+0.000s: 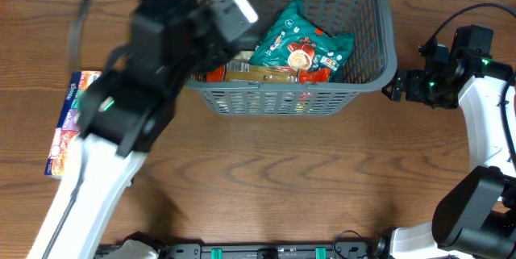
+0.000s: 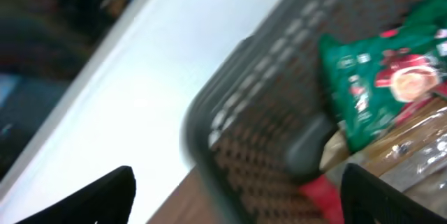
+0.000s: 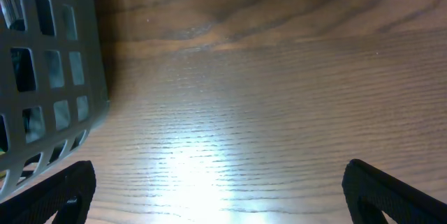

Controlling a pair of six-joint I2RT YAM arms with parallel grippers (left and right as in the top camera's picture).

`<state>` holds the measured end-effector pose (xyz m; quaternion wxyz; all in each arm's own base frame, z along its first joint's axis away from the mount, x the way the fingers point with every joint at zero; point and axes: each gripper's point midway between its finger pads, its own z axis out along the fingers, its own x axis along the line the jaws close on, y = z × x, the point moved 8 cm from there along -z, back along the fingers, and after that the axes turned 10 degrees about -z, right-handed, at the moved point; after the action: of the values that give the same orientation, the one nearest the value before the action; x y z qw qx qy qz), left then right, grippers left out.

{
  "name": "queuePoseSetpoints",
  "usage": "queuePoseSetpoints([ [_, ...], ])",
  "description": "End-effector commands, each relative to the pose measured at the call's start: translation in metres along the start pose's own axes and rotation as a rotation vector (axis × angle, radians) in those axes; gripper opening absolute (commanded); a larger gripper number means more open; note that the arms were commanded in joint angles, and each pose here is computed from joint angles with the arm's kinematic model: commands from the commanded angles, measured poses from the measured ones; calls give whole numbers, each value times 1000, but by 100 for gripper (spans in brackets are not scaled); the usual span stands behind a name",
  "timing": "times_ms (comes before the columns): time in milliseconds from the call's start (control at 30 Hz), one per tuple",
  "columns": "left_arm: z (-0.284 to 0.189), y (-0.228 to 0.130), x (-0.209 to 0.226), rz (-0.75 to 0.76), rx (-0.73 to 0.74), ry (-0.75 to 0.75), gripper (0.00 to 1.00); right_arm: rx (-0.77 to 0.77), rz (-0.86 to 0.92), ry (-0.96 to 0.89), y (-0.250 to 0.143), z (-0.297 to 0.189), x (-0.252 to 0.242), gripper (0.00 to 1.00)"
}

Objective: Pack container
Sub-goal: 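Open the left gripper and withdraw it toward the tissue packs, then lower the left gripper onto the teal wipes pouch and grasp it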

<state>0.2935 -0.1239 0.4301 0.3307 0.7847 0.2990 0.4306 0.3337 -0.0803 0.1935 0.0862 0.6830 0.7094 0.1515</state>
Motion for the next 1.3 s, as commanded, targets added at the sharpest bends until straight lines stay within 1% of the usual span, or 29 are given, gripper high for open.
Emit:
queuePoseSetpoints([
  [0,-35,-18,24,-175,108,196,84,-12,-11,7,0,-3,-1,99],
  [67,-53,-39,29,-307,193,235,85,-12,-11,7,0,-3,-1,99],
  [100,-62,-51,30,-387,242,246,88,-12,-11,7,0,-3,-1,99],
  [200,-86,-86,30,-583,394,297,90,-11,-10,7,0,-3,-1,99],
  [333,-114,-119,29,-741,555,373,90,-12,-10,7,0,-3,-1,99],
  [467,-134,-141,26,-872,616,438,91,-12,-10,7,0,-3,-1,99],
  [600,-140,-161,14,-936,639,420,91,-17,-11,6,1,-3,-1,99],
  [733,-130,-186,-1,-1005,705,360,95,-15,-10,6,1,-3,-1,99],
  [800,-118,-202,-10,-1044,764,319,97,-16,-11,6,1,-3,-1,99],
  [933,-92,-242,-23,-1116,891,310,100,-23,-12,4,2,-3,-1,99],
  [1000,-79,-260,-28,-1153,937,300,99,-29,-13,2,3,-3,-2,99],
  [1100,-62,-280,-28,-1199,964,323,99,-41,-15,-1,5,-3,-2,99],
  [1267,-33,-303,-23,-1218,969,342,99,-55,-18,4,7,-3,-2,99],
])
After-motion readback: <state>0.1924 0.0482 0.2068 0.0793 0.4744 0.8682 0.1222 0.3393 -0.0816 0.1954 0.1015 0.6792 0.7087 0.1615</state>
